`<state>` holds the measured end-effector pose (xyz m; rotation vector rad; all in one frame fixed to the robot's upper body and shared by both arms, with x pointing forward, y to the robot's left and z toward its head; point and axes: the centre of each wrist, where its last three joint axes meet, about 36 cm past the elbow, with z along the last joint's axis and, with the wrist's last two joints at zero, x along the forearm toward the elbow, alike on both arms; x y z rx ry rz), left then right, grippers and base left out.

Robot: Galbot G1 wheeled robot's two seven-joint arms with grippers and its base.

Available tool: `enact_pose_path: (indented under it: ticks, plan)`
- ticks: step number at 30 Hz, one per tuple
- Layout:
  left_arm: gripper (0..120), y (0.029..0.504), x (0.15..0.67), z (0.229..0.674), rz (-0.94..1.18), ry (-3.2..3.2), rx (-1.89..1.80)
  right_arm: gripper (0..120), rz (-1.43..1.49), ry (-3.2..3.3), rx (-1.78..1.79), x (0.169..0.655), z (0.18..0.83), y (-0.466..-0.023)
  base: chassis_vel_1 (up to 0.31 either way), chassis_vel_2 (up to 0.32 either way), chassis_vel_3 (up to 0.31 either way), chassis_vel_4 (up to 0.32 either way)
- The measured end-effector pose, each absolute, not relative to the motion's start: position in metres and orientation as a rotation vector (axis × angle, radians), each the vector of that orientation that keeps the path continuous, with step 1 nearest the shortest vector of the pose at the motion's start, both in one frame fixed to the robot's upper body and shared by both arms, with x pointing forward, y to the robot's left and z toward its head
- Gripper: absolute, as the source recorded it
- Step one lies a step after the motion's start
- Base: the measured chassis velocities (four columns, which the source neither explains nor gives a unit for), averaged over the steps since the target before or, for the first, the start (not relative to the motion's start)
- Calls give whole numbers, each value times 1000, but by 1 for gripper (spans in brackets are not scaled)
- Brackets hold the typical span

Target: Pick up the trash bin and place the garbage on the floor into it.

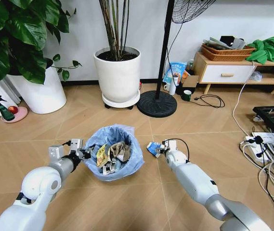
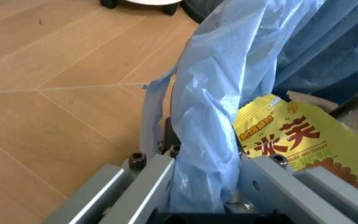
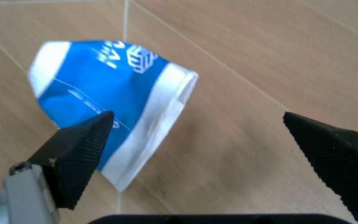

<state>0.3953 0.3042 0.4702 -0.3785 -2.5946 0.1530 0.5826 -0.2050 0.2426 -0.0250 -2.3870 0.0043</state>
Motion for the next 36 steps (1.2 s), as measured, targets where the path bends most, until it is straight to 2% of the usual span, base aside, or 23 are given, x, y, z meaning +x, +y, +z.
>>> enact_pose_path:
  ticks: [10, 14, 17, 18, 21, 22, 24, 26, 28, 31, 34, 35, 36]
  plan:
    - [0, 302, 398, 469, 154, -2593, -386, 100, -59, -2437, 56, 582, 231, -218, 0, 0, 0, 0]
    - [0, 302, 398, 469, 154, -2592, -385, 96, -70, -2438, 78, 582, 227, -220, 0, 0, 0, 0]
    - [0, 302, 398, 469, 154, -2592, -385, 82, -70, -2443, 88, 583, 225, -219, 0, 0, 0, 0]
    - [0, 302, 398, 469, 154, -2592, -385, 82, -70, -2443, 88, 583, 225, -219, 0, 0, 0, 0]
    - [0, 302, 399, 469, 155, -2594, -385, 69, -65, -2445, 96, 585, 226, -217, 0, 0, 0, 0]
    - [0, 302, 399, 469, 155, -2594, -385, 69, -65, -2445, 96, 585, 226, -217, 0, 0, 0, 0]
    - [0, 302, 399, 469, 156, -2593, -386, 59, -59, -2442, 100, 585, 224, -215, 0, 0, 0, 0]
    - [0, 302, 399, 469, 156, -2593, -386, 57, -58, -2441, 101, 585, 224, -215, 0, 0, 0, 0]
    - [0, 302, 399, 468, 156, -2593, -386, 46, -55, -2436, 101, 584, 222, -215, 0, 0, 0, 0]
    - [0, 302, 399, 468, 156, -2592, -386, 41, -55, -2432, 101, 583, 221, -215, 0, 0, 0, 0]
    - [0, 302, 399, 467, 156, -2590, -386, 25, -54, -2428, 103, 583, 219, -216, 0, 0, 0, 0]
    - [0, 302, 399, 467, 156, -2590, -386, 25, -54, -2428, 103, 583, 219, -216, 0, 0, 0, 0]
    - [0, 301, 399, 467, 156, -2590, -387, 18, -55, -2429, 105, 583, 219, -216, 0, 0, 0, 0]
